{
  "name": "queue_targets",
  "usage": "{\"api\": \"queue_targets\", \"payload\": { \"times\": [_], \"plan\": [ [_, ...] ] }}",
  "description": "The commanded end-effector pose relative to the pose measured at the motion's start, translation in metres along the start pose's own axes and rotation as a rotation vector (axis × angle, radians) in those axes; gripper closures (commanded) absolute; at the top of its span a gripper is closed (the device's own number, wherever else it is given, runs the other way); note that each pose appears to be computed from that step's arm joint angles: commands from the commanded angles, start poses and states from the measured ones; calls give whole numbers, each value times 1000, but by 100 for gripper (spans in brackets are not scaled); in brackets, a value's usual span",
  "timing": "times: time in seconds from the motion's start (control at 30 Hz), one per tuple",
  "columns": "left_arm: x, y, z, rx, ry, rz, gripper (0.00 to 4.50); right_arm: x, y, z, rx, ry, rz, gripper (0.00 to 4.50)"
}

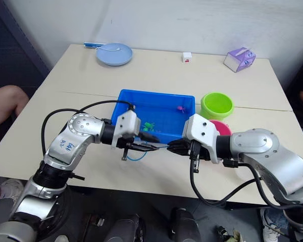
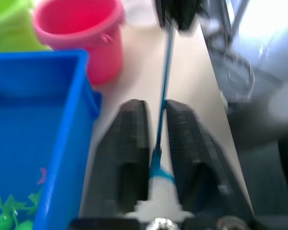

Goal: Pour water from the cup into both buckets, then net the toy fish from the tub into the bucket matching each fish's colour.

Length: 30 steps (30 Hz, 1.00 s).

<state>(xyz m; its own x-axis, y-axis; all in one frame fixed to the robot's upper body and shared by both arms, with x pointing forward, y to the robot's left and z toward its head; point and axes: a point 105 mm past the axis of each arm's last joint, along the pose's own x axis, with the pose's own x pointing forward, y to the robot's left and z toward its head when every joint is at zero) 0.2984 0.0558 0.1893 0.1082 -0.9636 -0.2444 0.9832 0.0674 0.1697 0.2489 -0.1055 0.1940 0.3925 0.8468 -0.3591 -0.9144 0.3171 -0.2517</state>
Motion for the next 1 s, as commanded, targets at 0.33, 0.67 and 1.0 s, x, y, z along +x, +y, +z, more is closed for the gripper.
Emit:
{"api": "queue_targets", "payload": {
  "times": [0.33, 0.67, 1.0],
  "plan": [
    [-86, 7, -6, -260, -159, 211, 0, -18, -6, 1, 297, -153, -335, 373],
    [-83, 15, -4, -190, -184, 262, 0, -17, -44, -20, 505, -107, -519, 373],
    [-77, 22, 2, -141, -228, 326, 0, 9, -77, -38, 808, -173, -663, 373]
  ]
}}
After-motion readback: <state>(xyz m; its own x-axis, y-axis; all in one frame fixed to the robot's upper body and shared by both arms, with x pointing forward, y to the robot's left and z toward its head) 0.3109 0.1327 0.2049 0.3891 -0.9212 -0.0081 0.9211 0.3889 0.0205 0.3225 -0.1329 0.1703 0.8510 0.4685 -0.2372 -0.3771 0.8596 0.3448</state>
